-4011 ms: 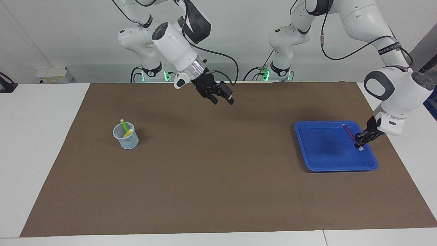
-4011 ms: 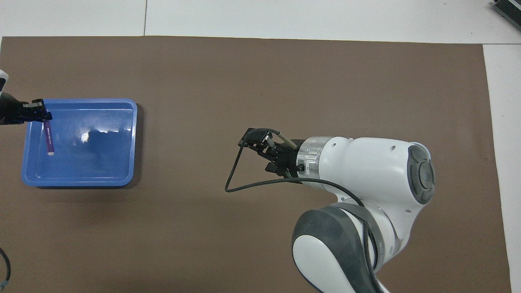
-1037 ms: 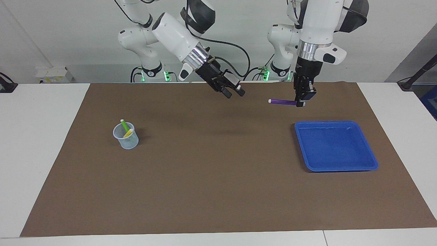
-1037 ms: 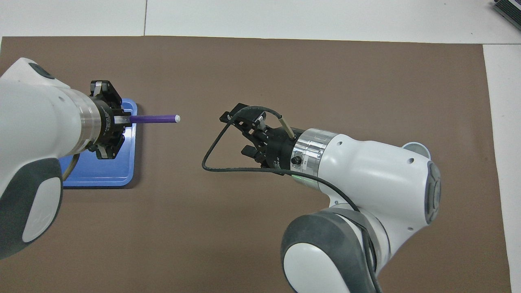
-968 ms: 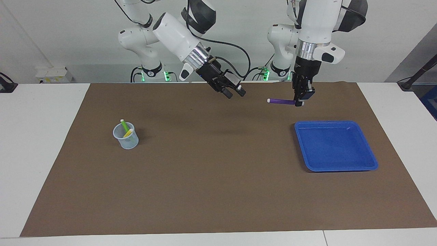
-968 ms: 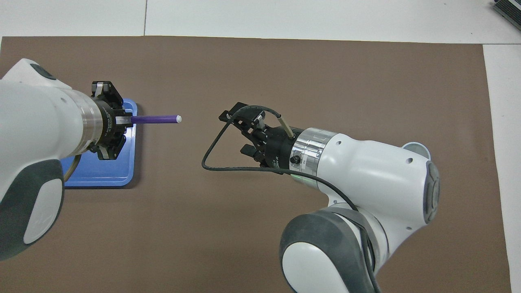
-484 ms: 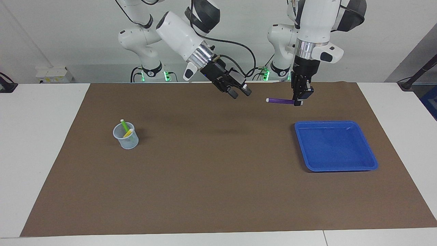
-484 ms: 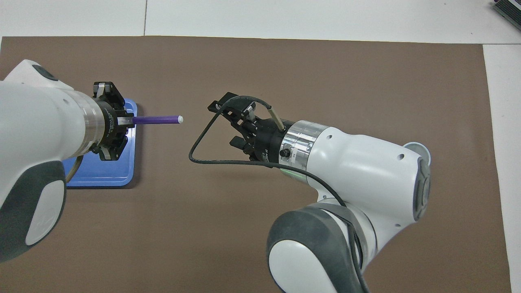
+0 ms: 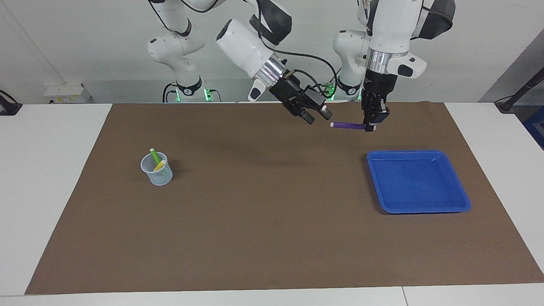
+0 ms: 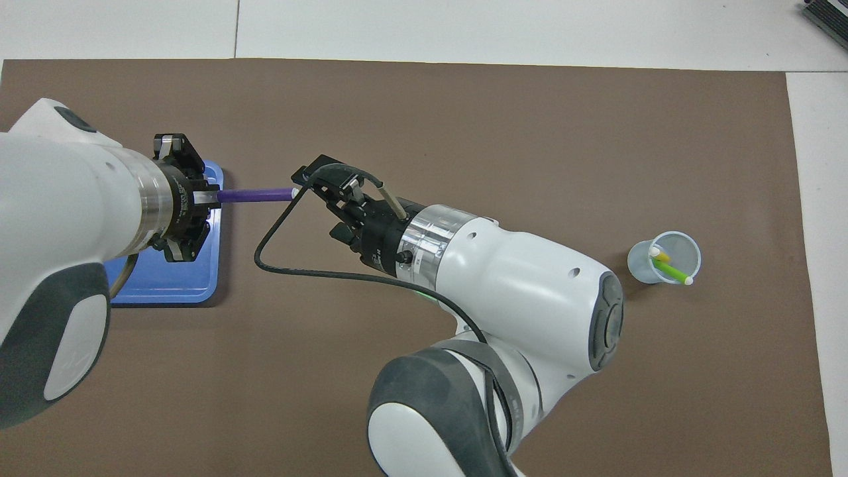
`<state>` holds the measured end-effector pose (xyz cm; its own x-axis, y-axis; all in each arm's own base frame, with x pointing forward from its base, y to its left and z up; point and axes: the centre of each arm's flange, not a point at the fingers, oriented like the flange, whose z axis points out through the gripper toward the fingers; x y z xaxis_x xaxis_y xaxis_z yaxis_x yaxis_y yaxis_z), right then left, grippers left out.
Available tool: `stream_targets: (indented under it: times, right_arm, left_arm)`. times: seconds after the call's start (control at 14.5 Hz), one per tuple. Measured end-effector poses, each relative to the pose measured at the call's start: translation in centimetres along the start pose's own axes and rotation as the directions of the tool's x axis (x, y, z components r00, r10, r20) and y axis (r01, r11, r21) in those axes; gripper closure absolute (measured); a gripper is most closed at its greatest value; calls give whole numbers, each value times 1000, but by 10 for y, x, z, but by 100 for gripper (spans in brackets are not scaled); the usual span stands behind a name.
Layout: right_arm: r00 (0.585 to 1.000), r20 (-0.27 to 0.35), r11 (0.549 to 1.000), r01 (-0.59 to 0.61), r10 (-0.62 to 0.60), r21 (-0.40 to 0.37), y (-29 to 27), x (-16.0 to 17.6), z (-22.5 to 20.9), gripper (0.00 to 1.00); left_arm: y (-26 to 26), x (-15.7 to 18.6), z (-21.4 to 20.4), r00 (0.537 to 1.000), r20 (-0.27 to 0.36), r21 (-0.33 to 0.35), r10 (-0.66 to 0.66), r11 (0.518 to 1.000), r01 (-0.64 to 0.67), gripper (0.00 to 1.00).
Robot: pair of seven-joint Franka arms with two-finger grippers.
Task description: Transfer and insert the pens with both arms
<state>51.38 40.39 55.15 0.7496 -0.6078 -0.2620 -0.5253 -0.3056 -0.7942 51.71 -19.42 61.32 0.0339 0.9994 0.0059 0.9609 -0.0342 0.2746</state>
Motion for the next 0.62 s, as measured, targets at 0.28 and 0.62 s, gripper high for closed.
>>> stream_targets:
  times: [0.28,0.62]
  right_arm:
    - [1000,17,1000,12,-12,2,-3,-13,6,0]
    - [999,21,1000,27,-28,12,1,-31,17,16]
  left_arm:
    - [0,-1,-1,1000,1,-2,-6,1000,6,83]
    - [-2,-3,-4,1000,3,-6,-5,1000,5,83]
